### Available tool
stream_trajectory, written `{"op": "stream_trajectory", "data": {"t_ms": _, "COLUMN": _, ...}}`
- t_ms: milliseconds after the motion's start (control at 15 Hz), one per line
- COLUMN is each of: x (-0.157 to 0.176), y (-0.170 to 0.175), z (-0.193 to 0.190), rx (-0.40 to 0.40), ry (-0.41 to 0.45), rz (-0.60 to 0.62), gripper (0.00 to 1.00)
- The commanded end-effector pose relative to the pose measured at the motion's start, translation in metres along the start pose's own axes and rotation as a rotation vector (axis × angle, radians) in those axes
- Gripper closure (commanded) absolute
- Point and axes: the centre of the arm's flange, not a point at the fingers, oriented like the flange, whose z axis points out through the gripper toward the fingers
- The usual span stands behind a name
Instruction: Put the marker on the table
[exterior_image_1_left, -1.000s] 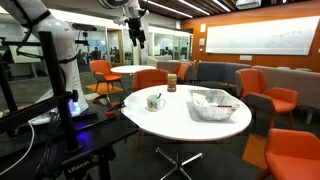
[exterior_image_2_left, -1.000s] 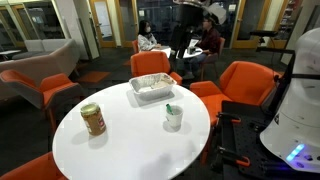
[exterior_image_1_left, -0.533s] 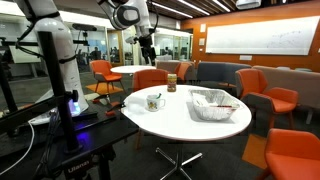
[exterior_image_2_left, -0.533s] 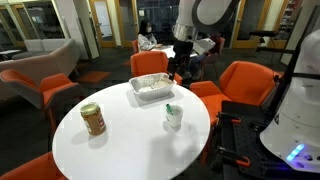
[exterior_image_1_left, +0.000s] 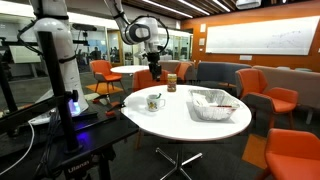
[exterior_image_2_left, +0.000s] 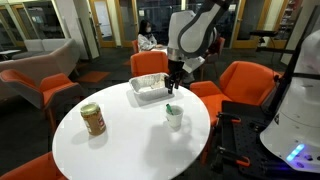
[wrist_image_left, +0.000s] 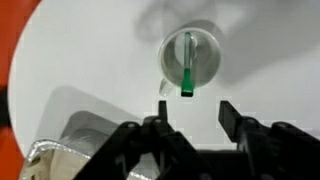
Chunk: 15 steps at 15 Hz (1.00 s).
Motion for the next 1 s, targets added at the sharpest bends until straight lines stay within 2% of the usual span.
{"op": "stream_trajectory", "data": {"t_ms": 0, "x": 0.007, "y": -0.002, "z": 0.02, "rx": 0.007, "ry": 0.014, "rz": 0.005, "gripper": 0.68}}
{"op": "stream_trajectory", "data": {"t_ms": 267, "x": -0.003, "y": -0.014, "z": 0.044, "rx": 0.002, "ry": -0.005, "rz": -0.018, "gripper": 0.8}}
{"op": "stream_trajectory", "data": {"t_ms": 600, "x": -0.01, "y": -0.014, "z": 0.064, "rx": 0.01, "ry": -0.02, "rz": 0.012, "gripper": 0.58}}
{"op": "stream_trajectory", "data": {"t_ms": 867, "x": -0.013, "y": -0.013, "z": 0.076, "rx": 0.013, "ry": -0.035, "rz": 0.049, "gripper": 0.67}}
{"op": "stream_trajectory", "data": {"t_ms": 933, "x": -0.014, "y": -0.013, "z": 0.079, "rx": 0.014, "ry": -0.037, "rz": 0.053, "gripper": 0.66}}
